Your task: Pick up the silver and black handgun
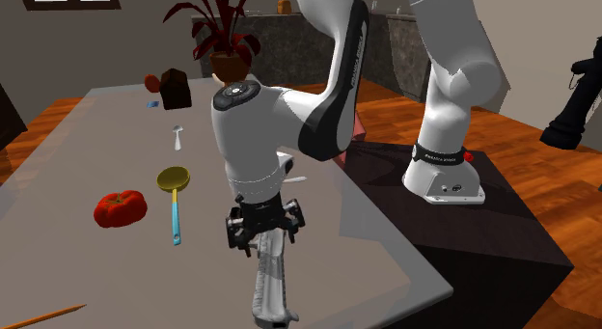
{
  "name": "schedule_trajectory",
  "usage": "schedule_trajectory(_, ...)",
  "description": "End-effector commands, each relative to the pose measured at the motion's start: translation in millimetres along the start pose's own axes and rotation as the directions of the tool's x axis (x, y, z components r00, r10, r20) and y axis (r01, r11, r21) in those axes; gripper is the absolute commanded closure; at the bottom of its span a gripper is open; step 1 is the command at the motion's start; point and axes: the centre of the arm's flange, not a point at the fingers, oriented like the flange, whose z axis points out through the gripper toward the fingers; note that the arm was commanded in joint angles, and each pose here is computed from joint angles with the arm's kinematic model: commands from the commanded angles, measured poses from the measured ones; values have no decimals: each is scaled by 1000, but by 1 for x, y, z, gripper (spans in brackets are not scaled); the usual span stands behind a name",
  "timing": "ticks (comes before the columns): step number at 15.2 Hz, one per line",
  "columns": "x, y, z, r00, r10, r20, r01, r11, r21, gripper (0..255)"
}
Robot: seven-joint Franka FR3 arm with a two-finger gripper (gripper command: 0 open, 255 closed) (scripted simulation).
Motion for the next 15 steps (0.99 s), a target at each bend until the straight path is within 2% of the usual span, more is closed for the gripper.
schedule_trajectory(1,-1,0,7,1000,0,0,0,1000,0,0)
schedule_trajectory(2,-1,0,7,1000,0,0,0,1000,0,0)
schedule_trajectory(3,-1,0,7,1000,0,0,0,1000,0,255)
schedule_trajectory(12,-1,0,7,1000,0,0,0,1000,0,255)
schedule_trajectory(15,-1,1,-9,1000,0,0,0,1000,0,255)
